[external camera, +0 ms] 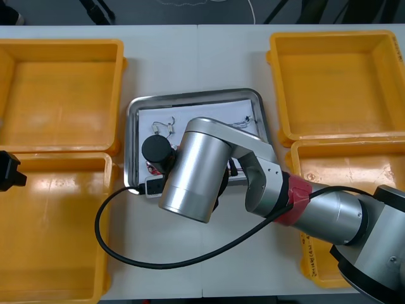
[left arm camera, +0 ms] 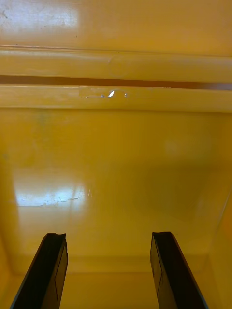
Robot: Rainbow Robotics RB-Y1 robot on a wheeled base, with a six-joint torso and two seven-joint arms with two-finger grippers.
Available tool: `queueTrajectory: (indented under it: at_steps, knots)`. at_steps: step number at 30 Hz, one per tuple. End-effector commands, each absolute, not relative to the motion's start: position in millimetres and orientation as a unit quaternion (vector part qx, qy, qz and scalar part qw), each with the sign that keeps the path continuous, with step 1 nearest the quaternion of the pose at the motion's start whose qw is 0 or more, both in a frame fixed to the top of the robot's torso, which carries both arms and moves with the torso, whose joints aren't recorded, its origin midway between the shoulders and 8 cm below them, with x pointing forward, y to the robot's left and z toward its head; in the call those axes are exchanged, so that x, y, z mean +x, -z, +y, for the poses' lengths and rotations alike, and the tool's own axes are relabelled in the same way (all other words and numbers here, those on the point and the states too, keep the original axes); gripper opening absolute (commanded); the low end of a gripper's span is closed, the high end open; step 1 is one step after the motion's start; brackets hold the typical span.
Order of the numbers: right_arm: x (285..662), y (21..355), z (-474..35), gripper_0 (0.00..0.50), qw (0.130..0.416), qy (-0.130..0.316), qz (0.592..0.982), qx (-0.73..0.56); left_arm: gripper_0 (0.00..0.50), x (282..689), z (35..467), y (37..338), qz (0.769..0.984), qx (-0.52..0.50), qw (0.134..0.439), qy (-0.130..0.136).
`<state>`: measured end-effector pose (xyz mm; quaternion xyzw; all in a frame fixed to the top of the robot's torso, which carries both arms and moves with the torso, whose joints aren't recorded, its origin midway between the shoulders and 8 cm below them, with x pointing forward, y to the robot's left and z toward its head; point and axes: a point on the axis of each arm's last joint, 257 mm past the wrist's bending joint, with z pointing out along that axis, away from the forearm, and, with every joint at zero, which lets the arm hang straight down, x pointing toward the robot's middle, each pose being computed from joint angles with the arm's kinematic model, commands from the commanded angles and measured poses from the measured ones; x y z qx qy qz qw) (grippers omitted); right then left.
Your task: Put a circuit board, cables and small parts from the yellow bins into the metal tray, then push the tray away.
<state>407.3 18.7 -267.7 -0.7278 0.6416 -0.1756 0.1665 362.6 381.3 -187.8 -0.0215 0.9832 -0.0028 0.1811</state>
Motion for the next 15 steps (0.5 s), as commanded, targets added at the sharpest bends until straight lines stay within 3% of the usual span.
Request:
queueTrajectory:
  at_steps: [1, 15]
  knots:
    - [423.4, 231.5, 39.3, 0.000, 0.204, 0.183, 0.630, -0.727, 0.500, 356.1, 404.4, 179.5, 0.983, 0.012, 0.180, -0.031]
    - [454.4, 223.1, 41.8, 0.000, 0.208, 0.191, 0.654, -0.702, 0.500, 356.1, 404.4, 179.5, 0.983, 0.012, 0.180, -0.031]
